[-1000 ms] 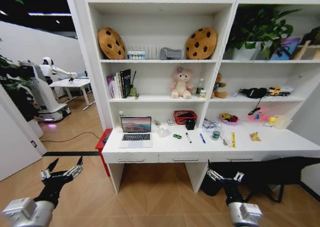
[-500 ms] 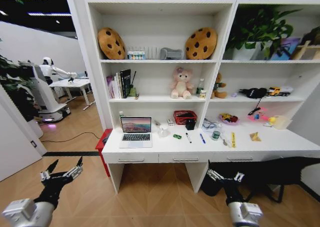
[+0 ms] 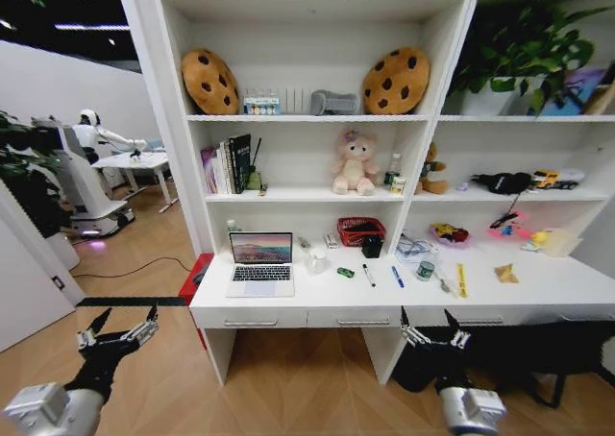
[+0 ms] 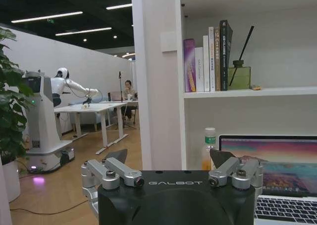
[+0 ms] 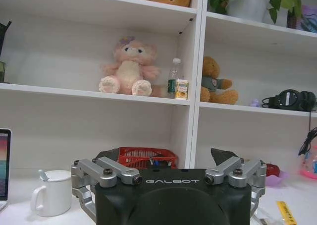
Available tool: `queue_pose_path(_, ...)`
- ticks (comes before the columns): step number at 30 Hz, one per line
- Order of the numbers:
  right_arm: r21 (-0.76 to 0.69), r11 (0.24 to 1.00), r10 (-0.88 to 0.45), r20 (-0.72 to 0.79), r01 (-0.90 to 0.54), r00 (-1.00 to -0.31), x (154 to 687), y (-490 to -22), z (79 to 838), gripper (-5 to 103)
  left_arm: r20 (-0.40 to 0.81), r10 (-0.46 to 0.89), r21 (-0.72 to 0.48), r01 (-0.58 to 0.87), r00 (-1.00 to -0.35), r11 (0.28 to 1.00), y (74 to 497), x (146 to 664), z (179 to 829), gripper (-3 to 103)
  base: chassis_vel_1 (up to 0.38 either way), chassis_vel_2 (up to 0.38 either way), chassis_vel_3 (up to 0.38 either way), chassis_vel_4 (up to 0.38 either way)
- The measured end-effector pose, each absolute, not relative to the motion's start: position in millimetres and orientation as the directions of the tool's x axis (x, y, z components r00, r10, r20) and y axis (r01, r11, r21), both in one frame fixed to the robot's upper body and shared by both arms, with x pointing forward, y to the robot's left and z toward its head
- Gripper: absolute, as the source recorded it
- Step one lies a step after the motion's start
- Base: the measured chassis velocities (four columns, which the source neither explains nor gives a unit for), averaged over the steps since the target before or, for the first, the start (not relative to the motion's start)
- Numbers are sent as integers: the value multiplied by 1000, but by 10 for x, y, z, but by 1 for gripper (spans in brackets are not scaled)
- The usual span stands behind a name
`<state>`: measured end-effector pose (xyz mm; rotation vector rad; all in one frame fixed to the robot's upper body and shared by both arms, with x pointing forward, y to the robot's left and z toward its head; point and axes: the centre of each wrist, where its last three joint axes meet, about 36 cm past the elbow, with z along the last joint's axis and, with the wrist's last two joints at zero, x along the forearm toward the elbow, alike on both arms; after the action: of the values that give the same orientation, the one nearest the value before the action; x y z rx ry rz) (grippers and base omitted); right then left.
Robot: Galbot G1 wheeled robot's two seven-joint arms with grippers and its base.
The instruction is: Organize the objects on the table.
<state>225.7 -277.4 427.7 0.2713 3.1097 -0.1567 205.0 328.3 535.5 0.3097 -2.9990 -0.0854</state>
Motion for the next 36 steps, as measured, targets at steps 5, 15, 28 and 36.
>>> queue_pose_path(5,-99,980,170,-27,172,-985,2257,-2773,4280,100,116,-210,66,-204,-971,977,3281,2048,5353,94,-260,268,281,-280)
queue_pose_path(15,-97,981,161,-71,167,-984,2254,-2774,4280,100,114,-200,76,-192,-973,978,3288,2062,5366,94,-272,276,279,-289)
queue_pose_path(28,-110,980,156,-71,163,-985,2285,-2820,4265,100,106,-165,102,-154,-981,983,3322,2122,5432,94,7,-15,-15,15)
queue_pose_path(36,-124,979,157,-44,161,-987,2278,-2865,4123,100,116,-20,186,2,-993,983,3468,2343,5448,77,0,0,0,0)
